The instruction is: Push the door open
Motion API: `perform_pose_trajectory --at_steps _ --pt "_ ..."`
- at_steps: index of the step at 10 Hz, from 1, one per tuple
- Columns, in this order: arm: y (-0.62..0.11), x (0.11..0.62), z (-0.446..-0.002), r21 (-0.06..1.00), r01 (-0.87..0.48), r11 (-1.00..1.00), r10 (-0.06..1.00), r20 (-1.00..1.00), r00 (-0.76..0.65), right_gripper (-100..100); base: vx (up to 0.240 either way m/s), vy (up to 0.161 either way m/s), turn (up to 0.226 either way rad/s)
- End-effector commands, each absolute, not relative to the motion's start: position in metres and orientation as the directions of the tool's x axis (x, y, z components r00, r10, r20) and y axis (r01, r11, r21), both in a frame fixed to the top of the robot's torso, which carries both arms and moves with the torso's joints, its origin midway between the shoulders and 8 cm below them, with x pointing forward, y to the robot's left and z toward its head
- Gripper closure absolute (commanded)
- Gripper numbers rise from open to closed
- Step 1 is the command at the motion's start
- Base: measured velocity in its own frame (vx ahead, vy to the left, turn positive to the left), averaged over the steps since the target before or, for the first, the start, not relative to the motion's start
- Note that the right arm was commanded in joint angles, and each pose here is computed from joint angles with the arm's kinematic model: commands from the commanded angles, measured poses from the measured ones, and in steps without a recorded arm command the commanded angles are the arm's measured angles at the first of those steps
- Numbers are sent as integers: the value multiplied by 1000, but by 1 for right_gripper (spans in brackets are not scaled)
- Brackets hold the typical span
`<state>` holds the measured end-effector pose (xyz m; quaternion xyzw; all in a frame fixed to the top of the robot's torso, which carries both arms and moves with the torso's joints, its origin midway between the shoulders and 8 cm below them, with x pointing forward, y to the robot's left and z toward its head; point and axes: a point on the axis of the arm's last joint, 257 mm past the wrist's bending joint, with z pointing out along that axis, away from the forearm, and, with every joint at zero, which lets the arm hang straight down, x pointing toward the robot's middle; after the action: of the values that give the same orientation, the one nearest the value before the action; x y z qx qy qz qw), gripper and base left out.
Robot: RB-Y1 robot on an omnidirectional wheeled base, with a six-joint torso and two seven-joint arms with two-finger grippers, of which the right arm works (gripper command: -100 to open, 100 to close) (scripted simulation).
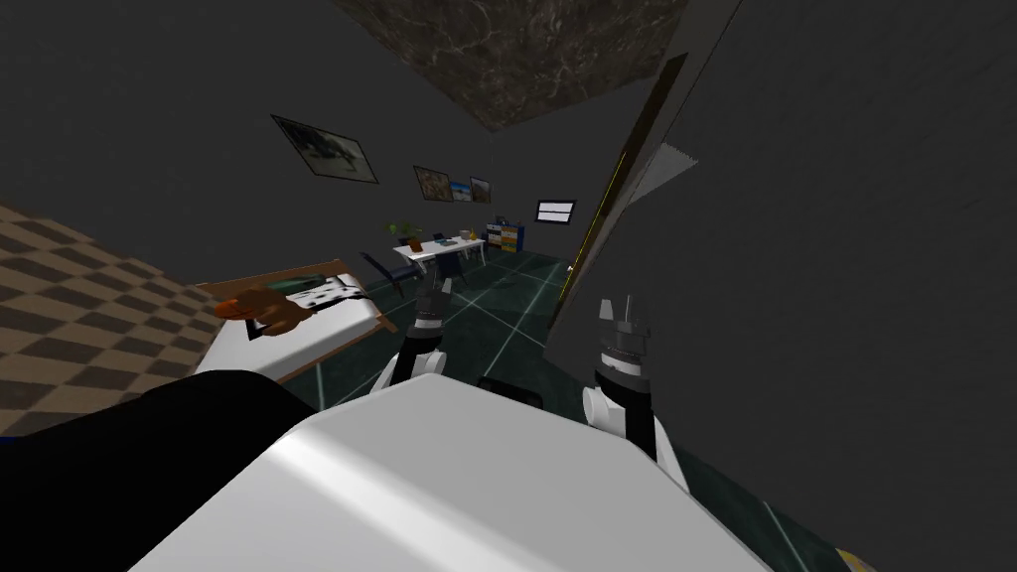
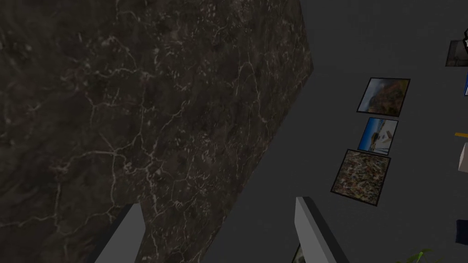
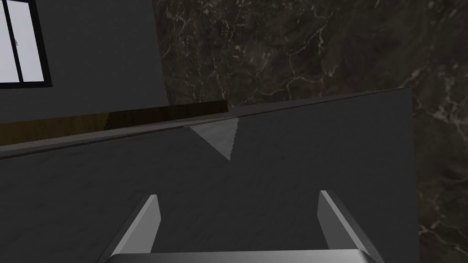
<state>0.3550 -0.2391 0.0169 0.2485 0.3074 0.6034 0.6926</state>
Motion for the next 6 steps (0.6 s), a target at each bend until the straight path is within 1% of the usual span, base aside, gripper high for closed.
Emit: perform_pose_trajectory --at_steps 1,6 --pt "-229 359 12 710 -686 159 985 -156 68 -100 207 104 214" --pt "-194 367 0 693 -696 187 970 -240 22 -100 238 90 262"
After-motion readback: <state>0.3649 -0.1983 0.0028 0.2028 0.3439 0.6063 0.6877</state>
